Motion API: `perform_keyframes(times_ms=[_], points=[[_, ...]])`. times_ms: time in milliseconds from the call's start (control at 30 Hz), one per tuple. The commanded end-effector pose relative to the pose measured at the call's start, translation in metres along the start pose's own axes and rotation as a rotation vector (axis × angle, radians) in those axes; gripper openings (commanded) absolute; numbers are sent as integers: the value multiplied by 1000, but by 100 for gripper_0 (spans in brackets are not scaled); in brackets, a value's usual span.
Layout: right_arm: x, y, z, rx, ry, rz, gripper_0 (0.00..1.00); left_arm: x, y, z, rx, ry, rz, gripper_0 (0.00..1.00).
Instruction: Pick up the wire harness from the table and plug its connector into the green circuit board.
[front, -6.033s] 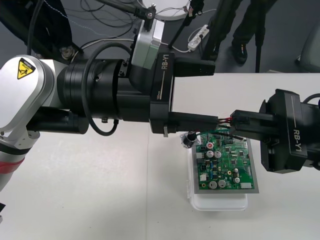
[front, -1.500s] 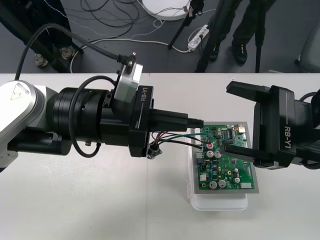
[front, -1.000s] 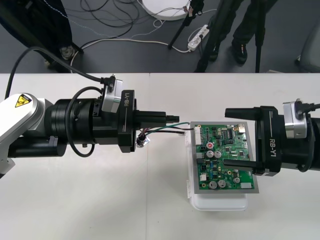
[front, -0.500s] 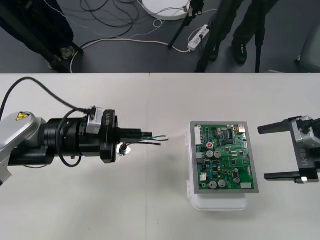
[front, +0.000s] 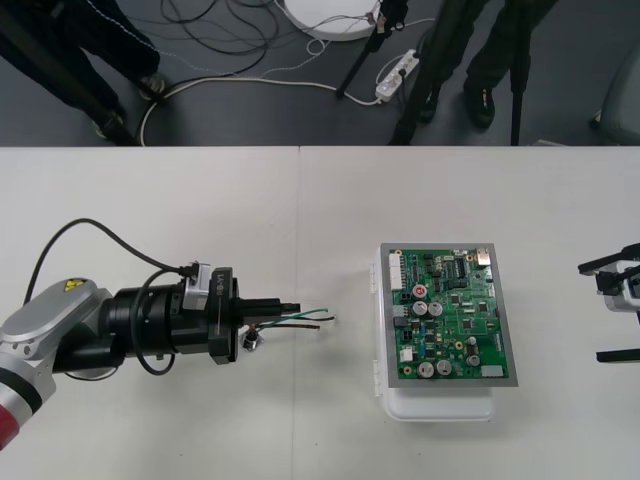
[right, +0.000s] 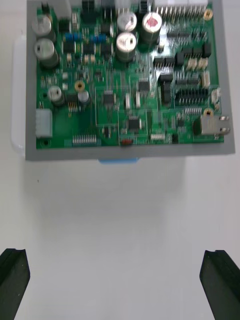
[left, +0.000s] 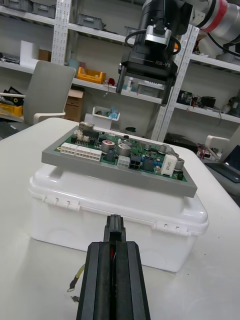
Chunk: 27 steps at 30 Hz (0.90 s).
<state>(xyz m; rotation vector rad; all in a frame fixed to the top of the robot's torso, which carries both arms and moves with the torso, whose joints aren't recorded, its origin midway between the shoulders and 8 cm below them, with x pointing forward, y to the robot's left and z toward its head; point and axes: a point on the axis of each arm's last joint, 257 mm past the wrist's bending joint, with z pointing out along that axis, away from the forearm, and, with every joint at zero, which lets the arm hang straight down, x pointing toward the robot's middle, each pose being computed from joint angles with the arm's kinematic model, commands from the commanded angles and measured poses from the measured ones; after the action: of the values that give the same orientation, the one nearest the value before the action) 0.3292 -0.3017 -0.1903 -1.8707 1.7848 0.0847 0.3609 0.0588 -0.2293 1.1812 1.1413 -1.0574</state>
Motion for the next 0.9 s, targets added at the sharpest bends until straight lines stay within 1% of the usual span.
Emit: perform_keyframes(times_ms=[33, 167, 333, 500, 700, 900], points=[[5, 4, -5, 34, 101, 82, 100, -5, -30, 29, 130, -62, 75, 0], [5, 6, 0, 58, 167, 84, 100, -5, -35, 40, 168, -57, 79, 0], [13, 14, 21, 56, 242, 123, 100, -10, -31, 56, 188, -52, 112, 0], [14, 13, 39, 54, 292, 106, 100, -13, -21, 70, 180, -35, 140, 0], [18, 6, 61, 89, 395, 59, 100, -11, -7, 88, 143, -12, 154, 0], [18, 6, 80, 83, 417, 38, 100, -9, -1, 105, 121, 3, 160, 0]])
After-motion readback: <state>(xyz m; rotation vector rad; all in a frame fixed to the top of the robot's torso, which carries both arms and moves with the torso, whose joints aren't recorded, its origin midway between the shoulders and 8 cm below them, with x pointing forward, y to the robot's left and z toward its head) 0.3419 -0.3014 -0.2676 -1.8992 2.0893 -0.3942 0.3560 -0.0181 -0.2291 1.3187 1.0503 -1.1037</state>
